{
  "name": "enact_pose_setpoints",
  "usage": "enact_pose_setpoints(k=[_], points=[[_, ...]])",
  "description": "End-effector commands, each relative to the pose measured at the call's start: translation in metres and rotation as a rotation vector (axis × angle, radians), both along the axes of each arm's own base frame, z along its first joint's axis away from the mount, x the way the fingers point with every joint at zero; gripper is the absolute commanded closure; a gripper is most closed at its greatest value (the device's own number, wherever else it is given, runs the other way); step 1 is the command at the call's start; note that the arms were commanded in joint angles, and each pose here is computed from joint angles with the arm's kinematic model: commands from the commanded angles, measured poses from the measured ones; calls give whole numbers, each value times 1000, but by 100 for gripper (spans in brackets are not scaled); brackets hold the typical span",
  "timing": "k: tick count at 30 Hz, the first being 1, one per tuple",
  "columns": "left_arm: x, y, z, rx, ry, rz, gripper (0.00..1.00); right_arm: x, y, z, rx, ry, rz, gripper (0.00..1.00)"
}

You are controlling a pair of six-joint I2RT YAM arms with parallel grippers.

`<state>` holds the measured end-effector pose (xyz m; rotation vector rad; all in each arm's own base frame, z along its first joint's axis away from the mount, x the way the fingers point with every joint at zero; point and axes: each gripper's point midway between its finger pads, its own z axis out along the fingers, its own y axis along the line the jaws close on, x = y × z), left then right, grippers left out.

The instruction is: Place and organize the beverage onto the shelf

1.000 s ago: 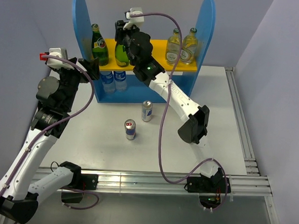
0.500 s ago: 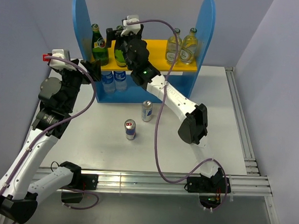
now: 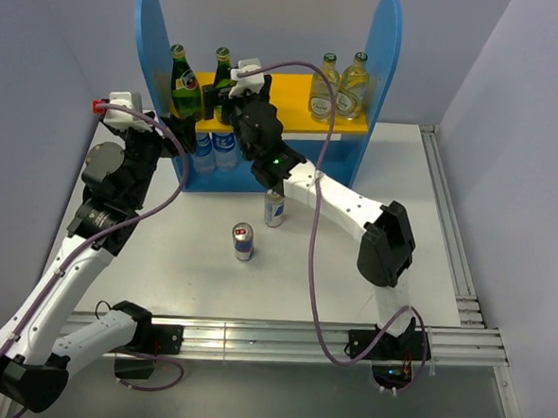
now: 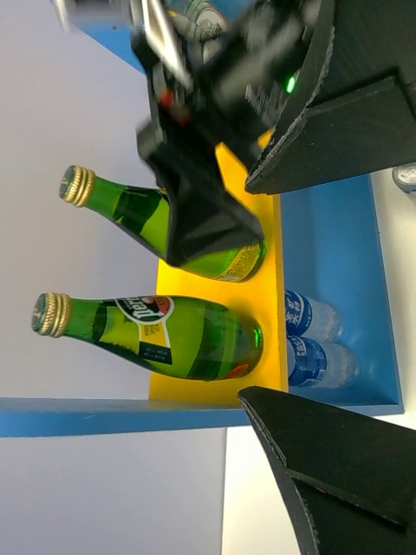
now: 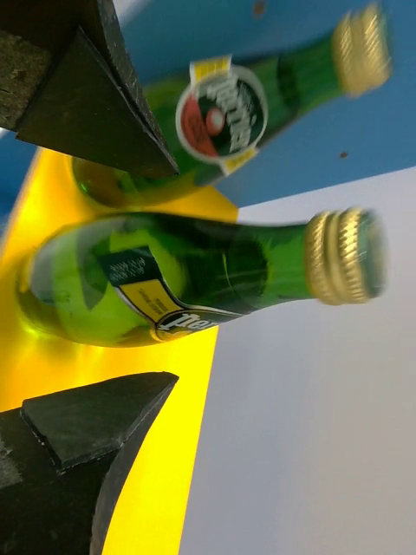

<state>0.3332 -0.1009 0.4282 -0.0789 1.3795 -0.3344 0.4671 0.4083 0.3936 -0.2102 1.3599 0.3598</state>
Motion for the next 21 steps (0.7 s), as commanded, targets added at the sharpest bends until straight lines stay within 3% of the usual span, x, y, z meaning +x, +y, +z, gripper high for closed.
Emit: enact_pose_setpoints(k=[1, 8, 13, 14, 16, 17, 19, 20, 21], points=[[0, 0, 13, -6, -40, 7, 1, -28, -24, 63, 117, -109, -36, 0], [-1, 2, 9, 1, -23, 30, 1, -63, -40, 43, 123, -77, -28, 0], [-6, -20, -21, -11, 20, -49, 1, -124, -81, 41, 177, -52, -84, 0], [-15, -33, -26, -12, 11, -100, 1, -136, -87, 13, 143, -29, -89, 0], [-24, -51, -63, 19, 49, -153, 1, -175, -103, 15, 190, -15, -47, 0], [-33, -57, -67, 22, 38, -178, 1, -185, -105, -21, 120, 41, -26, 0], [-48, -73, -94, 50, 88, -203, 1, -209, -118, -30, 183, 99, 33, 0], [-52, -78, -108, 69, 125, -210, 1, -219, -119, -68, 107, 164, 47, 0], [-63, -89, -118, 72, 150, -244, 1, -228, -127, -72, 145, 190, 58, 0]])
